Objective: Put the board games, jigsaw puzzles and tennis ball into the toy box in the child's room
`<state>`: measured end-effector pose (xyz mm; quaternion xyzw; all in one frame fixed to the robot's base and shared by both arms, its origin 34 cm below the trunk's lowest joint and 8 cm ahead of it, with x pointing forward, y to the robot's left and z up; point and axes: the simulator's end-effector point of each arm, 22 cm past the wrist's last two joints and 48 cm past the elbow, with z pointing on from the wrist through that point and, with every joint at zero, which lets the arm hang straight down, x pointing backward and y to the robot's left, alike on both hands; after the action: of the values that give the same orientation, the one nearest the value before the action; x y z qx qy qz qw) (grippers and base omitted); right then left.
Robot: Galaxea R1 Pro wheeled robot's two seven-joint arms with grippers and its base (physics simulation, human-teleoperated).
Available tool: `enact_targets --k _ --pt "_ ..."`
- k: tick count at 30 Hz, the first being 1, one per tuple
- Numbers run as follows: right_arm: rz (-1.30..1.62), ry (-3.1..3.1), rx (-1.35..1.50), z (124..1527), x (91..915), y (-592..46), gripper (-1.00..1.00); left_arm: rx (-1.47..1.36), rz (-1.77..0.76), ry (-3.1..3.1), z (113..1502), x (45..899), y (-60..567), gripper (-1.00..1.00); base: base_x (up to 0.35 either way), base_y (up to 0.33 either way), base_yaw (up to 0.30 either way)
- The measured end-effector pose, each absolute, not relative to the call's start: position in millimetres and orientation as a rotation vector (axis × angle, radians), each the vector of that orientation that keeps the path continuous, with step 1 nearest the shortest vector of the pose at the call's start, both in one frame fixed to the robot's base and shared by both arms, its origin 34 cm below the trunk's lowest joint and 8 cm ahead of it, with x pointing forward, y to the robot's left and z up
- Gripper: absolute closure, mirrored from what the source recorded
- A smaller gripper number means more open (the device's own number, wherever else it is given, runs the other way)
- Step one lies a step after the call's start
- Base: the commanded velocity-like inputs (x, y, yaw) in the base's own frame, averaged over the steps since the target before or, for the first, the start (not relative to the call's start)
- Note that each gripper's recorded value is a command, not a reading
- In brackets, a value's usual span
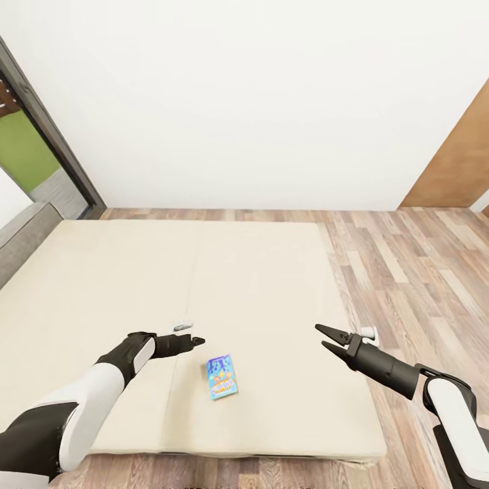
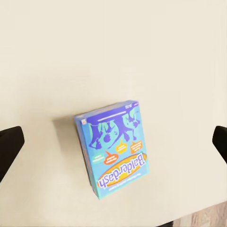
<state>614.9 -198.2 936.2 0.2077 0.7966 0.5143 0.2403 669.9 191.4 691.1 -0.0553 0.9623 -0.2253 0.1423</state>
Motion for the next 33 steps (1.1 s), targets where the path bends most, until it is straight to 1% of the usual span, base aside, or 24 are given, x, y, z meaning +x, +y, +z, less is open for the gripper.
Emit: enact_targets --k 33 --pt "1.41 2.223 0.614 908 610 -197 -1.0 -0.164 -0.683 2.822 661 650 173 -1.0 0.0 0.0 0.0"
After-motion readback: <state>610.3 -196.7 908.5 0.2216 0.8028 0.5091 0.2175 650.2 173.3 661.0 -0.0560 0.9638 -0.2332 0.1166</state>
